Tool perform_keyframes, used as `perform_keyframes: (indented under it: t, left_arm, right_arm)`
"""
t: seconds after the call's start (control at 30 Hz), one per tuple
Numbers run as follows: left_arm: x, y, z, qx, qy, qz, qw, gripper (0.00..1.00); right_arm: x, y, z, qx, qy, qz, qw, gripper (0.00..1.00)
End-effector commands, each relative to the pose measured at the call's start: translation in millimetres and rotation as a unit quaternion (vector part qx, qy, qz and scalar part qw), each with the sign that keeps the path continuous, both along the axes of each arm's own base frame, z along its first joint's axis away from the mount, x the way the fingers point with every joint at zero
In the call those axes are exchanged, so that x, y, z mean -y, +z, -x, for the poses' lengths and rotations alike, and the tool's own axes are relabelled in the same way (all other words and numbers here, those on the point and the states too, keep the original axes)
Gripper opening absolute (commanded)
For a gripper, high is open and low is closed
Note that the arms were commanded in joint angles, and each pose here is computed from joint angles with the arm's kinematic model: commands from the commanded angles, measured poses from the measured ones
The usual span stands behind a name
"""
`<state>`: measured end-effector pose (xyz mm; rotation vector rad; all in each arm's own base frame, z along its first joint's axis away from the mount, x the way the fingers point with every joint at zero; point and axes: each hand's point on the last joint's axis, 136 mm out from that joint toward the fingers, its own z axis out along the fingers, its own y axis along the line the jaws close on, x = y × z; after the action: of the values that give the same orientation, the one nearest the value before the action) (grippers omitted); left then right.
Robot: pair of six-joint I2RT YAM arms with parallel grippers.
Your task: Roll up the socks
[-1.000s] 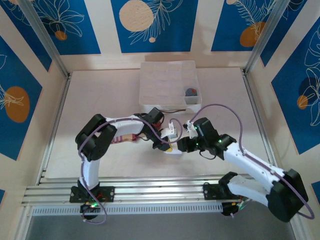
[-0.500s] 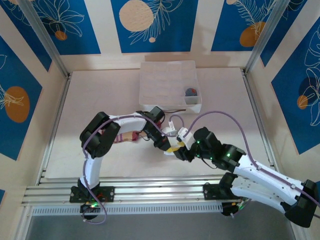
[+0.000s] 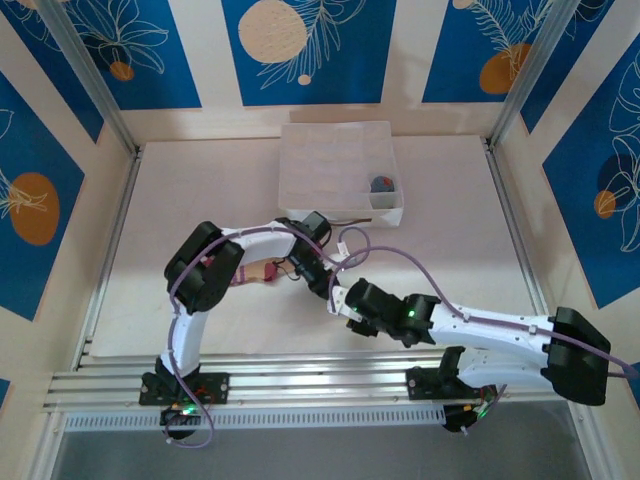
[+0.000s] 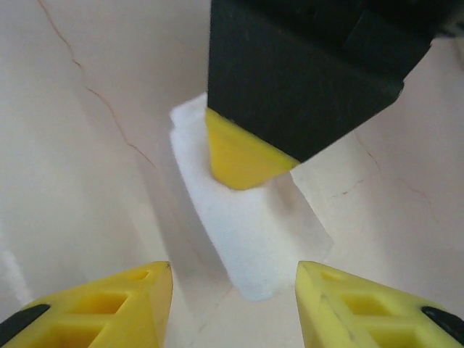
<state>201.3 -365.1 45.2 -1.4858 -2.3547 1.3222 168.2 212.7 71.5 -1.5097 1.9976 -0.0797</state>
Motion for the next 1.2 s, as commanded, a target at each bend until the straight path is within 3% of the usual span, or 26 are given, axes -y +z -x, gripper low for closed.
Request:
perform_keyframes:
  t: [0.0,0.53,1.17]
  left_arm:
    - [-22,-31,15,-0.057,0.011,-0.083,0.995,0.0]
    - [-21,-29,21,-0.12,0.009,-0.075,0.99,0.0]
    - [-19,-22,26,-0.179,0.008,-0.069,0.981,0.0]
  right_arm:
    - [-5,3,-11,0.048,0.016,0.007,0.999,0.51]
    - [-22,-12,-18,0.106,0.099,0.043,0.989,0.54]
    - [-18,-56,-23,0.06,0.113,0.104,0.986,0.58]
